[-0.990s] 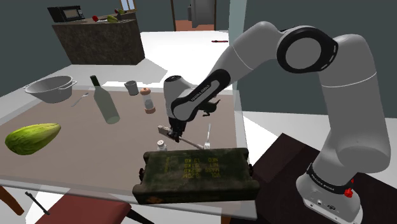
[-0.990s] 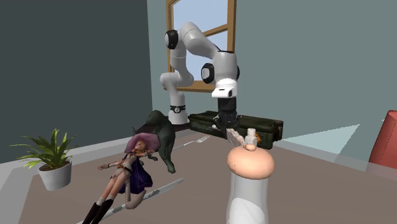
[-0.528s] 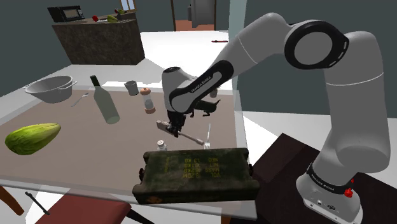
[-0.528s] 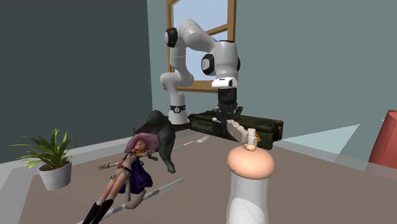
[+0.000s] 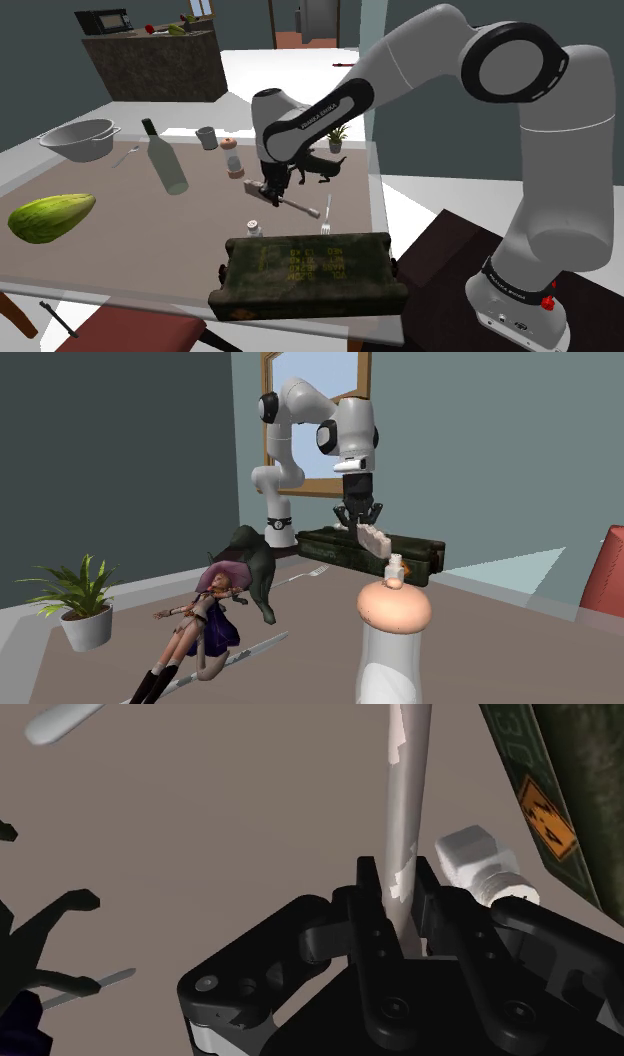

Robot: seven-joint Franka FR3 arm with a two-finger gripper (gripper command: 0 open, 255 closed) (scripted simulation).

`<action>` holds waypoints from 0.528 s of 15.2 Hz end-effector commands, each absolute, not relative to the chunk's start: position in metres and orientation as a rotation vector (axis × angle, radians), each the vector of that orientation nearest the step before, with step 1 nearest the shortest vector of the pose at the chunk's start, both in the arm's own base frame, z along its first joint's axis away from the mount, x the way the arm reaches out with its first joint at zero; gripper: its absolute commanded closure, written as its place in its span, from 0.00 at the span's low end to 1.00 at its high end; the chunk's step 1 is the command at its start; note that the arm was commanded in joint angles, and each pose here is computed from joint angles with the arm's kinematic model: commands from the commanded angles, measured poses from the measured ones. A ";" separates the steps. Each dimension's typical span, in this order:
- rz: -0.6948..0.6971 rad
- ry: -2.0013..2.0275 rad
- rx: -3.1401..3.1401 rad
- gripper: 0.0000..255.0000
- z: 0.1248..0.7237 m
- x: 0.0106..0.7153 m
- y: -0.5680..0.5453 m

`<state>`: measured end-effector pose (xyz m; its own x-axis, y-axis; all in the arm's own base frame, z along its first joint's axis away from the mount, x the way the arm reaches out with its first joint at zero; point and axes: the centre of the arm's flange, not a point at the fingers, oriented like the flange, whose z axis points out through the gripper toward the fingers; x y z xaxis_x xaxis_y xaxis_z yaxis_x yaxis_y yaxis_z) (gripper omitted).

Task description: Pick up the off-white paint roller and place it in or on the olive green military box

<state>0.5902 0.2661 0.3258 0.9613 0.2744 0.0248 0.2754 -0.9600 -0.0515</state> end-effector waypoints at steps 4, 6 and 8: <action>-0.027 -0.429 -3.057 1.00 0.352 0.591 0.266; -0.027 -0.429 -3.057 1.00 0.363 0.591 0.266; -0.027 -0.429 -3.057 1.00 0.370 0.591 0.266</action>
<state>0.5908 0.2669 0.3667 0.9613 0.2745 0.0249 0.2755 -0.9599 -0.0515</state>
